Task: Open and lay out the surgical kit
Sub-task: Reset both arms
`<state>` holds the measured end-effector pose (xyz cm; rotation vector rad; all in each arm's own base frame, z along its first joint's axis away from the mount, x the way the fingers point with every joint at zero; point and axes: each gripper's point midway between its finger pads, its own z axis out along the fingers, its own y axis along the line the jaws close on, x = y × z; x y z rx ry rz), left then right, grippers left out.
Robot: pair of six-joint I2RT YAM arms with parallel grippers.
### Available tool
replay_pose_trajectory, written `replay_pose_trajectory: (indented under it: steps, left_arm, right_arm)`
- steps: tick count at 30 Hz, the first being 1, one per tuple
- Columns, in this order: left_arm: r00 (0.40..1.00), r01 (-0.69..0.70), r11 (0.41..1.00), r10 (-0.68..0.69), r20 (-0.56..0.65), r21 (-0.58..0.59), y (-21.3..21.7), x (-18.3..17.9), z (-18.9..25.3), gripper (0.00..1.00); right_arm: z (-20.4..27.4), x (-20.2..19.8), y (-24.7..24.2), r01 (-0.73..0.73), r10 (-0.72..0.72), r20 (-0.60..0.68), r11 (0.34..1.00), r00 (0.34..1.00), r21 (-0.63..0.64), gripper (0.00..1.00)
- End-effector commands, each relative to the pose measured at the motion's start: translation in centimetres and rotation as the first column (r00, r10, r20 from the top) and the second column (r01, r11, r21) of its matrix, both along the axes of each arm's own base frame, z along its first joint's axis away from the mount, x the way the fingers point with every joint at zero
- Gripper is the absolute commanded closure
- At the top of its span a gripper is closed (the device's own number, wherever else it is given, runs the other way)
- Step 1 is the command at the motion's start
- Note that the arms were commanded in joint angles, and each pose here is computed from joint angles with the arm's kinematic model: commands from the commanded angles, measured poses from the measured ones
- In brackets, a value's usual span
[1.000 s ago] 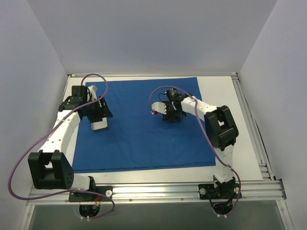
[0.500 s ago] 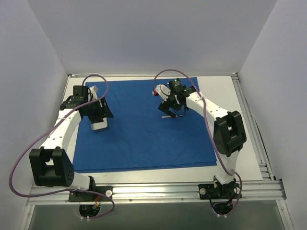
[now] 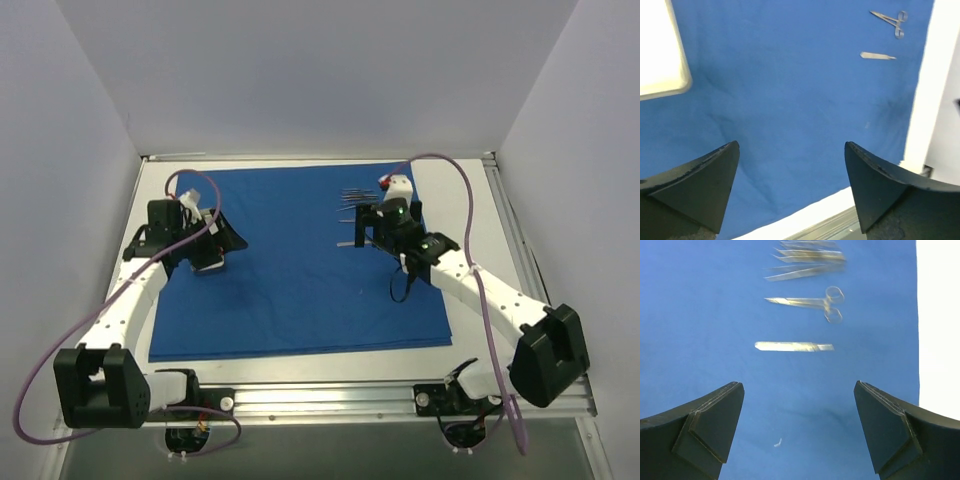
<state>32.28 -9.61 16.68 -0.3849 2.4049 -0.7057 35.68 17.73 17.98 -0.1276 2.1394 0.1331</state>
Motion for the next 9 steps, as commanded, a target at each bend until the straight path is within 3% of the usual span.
replay_pose_trajectory:
  steps: [1, 2, 4, 5, 9]
  left_arm:
    - [0.992, 0.036, 0.986, -0.016, 0.126, -0.162, -2.4, -0.1, 2.8, 0.06]
    - [0.987, 0.043, 0.982, -0.014, 0.158, -0.183, -2.7, -0.1, 2.4, 0.06]
    - [0.98, 0.065, 0.958, -0.008, 0.201, -0.279, -3.8, -0.9, 3.6, 0.06]
    - [0.971, 0.082, 0.947, -0.007, 0.237, -0.31, -4.3, -1.1, 3.3, 0.06]
    - [0.933, 0.194, 0.839, 0.003, 0.36, -0.508, -6.9, -2.6, 5.8, 0.06]
  right_arm:
    - [0.3, -0.4, -1.5, 0.201, -0.214, 0.056, 0.962, 0.975, 0.186, 0.0]
    - [-1.7, -1.6, -1.8, 0.191, -0.2, 0.035, 0.965, 0.979, 0.178, 0.0]
    - [-0.2, -2.5, -1.7, 0.14, -0.173, 0.108, 0.956, 0.979, 0.258, 0.0]
    - [-2.0, -3.6, -2.4, 0.137, -0.166, 0.096, 0.959, 0.981, 0.249, 0.0]
    - [-1.5, -5.4, -3.2, 0.104, -0.178, 0.153, 0.911, 0.972, 0.399, 0.0]
